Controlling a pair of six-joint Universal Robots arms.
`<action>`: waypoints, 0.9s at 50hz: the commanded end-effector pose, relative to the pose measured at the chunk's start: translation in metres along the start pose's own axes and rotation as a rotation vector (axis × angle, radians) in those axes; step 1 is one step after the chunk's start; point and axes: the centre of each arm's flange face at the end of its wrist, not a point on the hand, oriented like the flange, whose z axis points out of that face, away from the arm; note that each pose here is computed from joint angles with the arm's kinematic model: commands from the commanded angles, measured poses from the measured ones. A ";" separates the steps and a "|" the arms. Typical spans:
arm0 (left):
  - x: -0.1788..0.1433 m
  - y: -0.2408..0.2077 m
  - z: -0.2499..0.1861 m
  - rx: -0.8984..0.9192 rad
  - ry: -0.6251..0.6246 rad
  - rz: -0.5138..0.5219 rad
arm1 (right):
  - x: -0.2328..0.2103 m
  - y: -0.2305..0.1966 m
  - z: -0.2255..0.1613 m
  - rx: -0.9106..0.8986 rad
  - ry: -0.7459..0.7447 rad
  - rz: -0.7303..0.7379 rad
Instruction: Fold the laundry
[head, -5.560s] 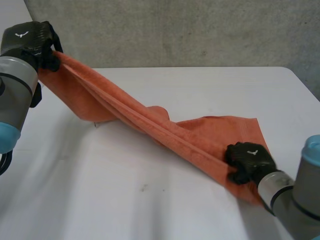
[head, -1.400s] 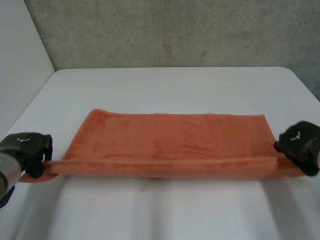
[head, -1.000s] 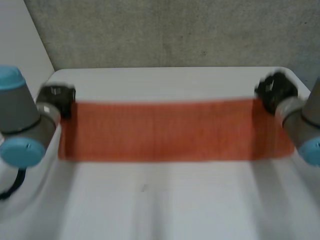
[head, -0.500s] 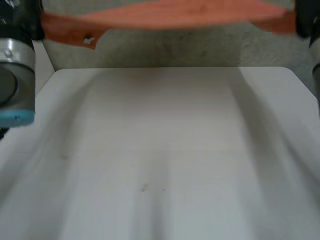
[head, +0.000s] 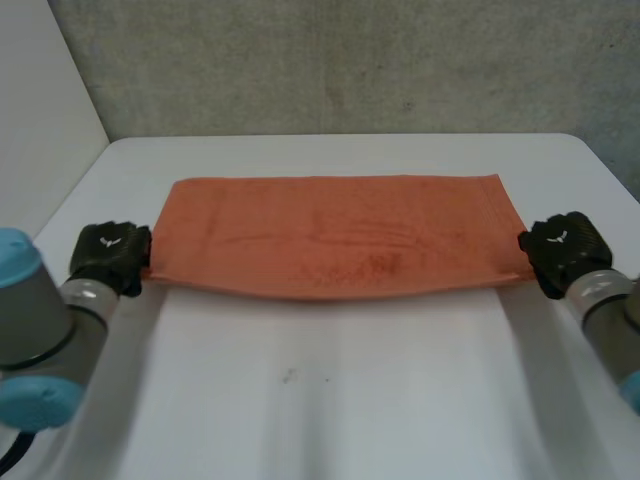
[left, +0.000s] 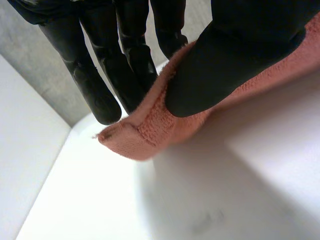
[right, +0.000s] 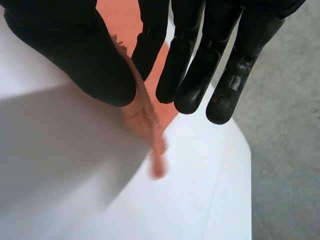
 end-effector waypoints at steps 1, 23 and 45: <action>-0.025 -0.028 -0.082 -0.192 0.018 -0.010 | 0.031 -0.011 -0.066 -0.228 -0.161 -0.139; -0.010 -0.010 0.017 -0.171 0.039 0.044 | 0.004 -0.010 0.015 -0.054 -0.144 -0.257; 0.020 -0.003 0.112 0.104 -0.015 0.093 | -0.011 -0.012 0.109 0.134 0.121 -0.285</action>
